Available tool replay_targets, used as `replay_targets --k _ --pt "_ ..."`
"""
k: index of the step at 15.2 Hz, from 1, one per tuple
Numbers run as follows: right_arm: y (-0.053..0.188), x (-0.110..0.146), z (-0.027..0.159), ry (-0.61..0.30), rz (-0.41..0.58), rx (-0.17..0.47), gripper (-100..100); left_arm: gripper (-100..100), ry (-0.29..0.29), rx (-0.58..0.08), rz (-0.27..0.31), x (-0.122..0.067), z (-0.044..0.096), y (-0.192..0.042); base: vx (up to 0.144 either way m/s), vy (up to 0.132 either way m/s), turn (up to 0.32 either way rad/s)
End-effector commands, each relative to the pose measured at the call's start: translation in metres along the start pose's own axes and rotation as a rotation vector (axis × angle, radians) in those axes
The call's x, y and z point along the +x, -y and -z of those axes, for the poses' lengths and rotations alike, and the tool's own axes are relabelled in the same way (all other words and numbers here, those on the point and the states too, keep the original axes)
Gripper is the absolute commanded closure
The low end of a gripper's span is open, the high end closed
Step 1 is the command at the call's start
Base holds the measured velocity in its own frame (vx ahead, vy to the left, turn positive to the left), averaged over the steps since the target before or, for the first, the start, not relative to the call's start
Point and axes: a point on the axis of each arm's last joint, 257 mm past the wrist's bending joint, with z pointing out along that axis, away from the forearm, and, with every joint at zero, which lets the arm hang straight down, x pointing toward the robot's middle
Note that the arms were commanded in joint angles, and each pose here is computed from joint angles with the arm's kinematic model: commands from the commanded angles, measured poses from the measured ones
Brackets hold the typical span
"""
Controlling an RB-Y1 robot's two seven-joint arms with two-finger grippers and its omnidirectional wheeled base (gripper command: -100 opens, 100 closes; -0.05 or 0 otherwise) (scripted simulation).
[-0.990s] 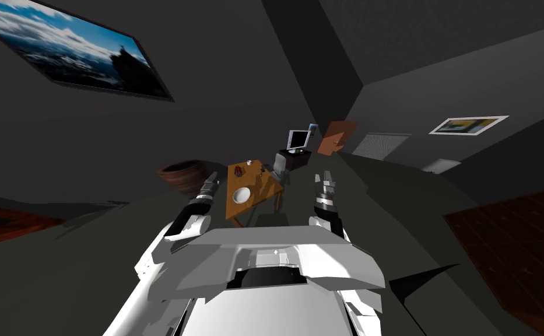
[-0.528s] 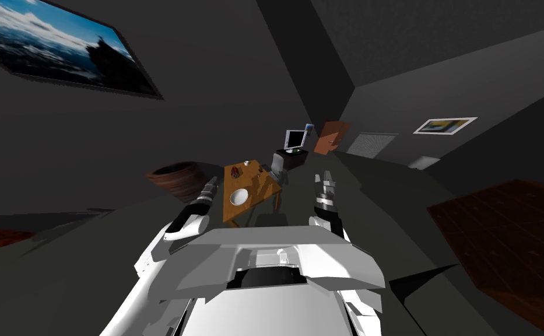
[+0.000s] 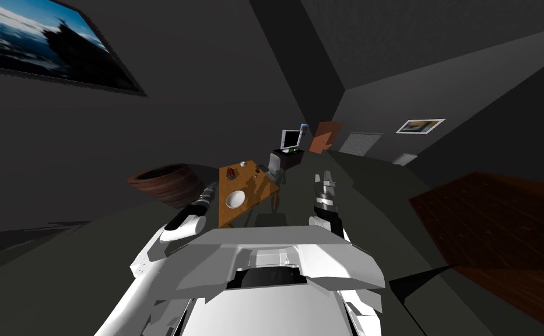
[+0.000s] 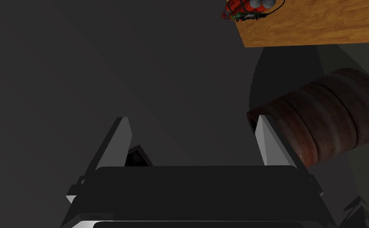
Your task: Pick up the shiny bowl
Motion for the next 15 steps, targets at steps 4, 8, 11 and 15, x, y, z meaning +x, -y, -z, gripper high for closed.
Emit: replay_targets --k 4,8,11,15 --pt "0.000 0.000 0.000 0.000 0.000 0.000 0 -100 -0.012 -0.118 -0.006 -0.005 0.000 -0.038 0.016 -0.002 -0.084" --pt "0.000 0.000 0.000 0.000 0.000 0.000 0 -100 -0.024 -0.258 -0.007 -0.011 0.003 -0.085 0.022 -0.005 -0.144" --pt "0.000 0.000 0.000 0.000 0.000 0.000 0 -100 -0.033 -0.329 -0.006 -0.014 0.007 -0.108 0.015 -0.003 -0.042" --pt "0.000 0.000 0.000 0.000 0.000 0.000 0 -100 -0.049 -0.418 -0.002 -0.014 0.014 -0.135 0.020 -0.005 -0.110"
